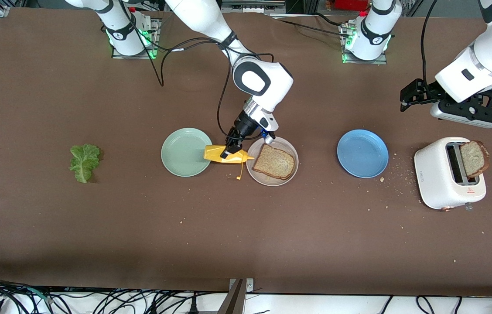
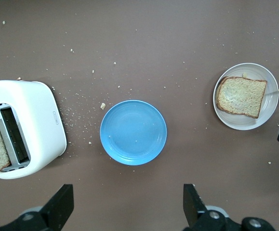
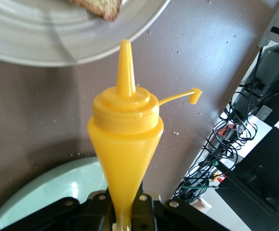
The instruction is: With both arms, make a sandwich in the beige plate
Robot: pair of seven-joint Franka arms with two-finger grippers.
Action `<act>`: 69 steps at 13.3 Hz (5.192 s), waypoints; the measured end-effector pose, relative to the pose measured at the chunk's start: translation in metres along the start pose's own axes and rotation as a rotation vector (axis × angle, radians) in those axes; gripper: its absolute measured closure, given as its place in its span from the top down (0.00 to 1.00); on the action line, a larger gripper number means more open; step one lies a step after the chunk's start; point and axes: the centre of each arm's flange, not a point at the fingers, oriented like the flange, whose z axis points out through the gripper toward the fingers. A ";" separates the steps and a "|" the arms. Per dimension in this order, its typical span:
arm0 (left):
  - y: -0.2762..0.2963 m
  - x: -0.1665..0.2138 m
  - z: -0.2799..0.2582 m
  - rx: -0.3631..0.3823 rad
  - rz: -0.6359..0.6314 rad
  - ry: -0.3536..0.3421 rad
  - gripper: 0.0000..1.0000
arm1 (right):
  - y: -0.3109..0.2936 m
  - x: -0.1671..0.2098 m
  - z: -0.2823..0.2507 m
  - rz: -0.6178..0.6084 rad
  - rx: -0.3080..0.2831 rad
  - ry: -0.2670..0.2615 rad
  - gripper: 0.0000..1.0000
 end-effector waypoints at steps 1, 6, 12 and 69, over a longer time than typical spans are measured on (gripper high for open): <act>0.000 0.000 0.001 0.000 0.000 -0.001 1.00 | -0.006 0.004 -0.004 0.024 -0.013 0.004 0.14; 0.000 0.001 0.002 0.000 0.000 -0.003 1.00 | -0.032 0.018 -0.024 0.090 -0.035 0.031 0.14; -0.001 0.001 0.002 0.000 -0.001 -0.003 1.00 | 0.041 -0.004 -0.028 0.119 0.105 0.048 0.14; -0.002 0.002 0.001 -0.001 -0.003 -0.002 1.00 | 0.020 -0.532 0.469 0.209 1.013 1.539 0.99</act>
